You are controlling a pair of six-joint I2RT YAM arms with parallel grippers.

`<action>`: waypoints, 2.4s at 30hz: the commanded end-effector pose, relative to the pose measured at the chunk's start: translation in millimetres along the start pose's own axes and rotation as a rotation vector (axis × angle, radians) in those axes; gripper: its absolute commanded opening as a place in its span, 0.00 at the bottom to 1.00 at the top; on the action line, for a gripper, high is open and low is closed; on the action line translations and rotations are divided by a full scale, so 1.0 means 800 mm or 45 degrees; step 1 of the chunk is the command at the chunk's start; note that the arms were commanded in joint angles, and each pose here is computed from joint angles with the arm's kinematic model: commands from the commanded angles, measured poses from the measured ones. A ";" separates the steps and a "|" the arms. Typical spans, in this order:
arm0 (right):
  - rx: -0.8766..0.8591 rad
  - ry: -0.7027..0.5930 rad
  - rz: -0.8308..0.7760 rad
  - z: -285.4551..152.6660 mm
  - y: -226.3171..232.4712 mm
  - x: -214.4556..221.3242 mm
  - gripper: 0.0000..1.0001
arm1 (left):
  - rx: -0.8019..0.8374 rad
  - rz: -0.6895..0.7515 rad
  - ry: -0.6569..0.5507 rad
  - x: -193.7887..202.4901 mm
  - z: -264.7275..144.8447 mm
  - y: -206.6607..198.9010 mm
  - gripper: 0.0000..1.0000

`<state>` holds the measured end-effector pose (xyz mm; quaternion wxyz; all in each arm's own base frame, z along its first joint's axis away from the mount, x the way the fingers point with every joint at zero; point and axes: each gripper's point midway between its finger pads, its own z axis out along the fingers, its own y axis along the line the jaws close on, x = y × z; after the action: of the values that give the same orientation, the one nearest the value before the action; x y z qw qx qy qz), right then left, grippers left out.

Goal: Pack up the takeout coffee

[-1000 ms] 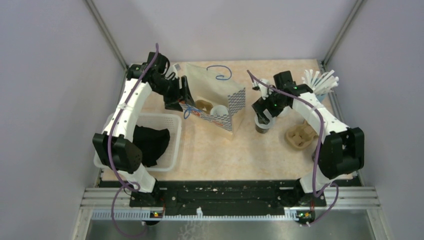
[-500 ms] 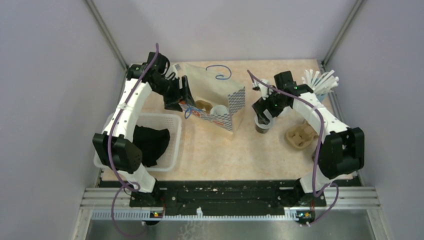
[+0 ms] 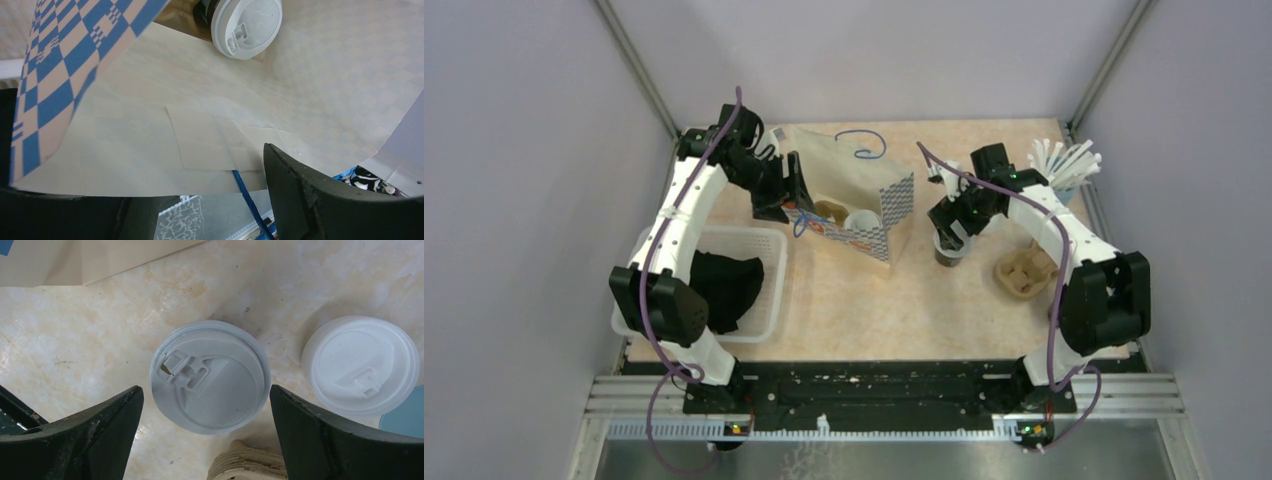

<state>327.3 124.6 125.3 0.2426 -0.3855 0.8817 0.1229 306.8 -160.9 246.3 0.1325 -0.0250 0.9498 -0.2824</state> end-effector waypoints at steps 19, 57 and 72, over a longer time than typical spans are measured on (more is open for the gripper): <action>-0.025 -0.002 -0.007 0.007 -0.001 0.002 0.91 | 0.031 0.036 -0.022 -0.003 -0.003 -0.005 0.76; 0.124 0.042 -0.125 0.002 -0.010 -0.005 0.96 | 0.041 0.037 -0.015 -0.003 -0.001 -0.006 0.76; 0.132 -0.012 -0.121 -0.013 -0.005 -0.014 0.94 | 0.049 0.029 -0.006 -0.005 0.003 -0.007 0.76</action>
<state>326.5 120.1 118.4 0.2335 -0.4056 0.8808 0.0719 305.9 -162.0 245.4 0.1296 -0.0236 0.9492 -0.2858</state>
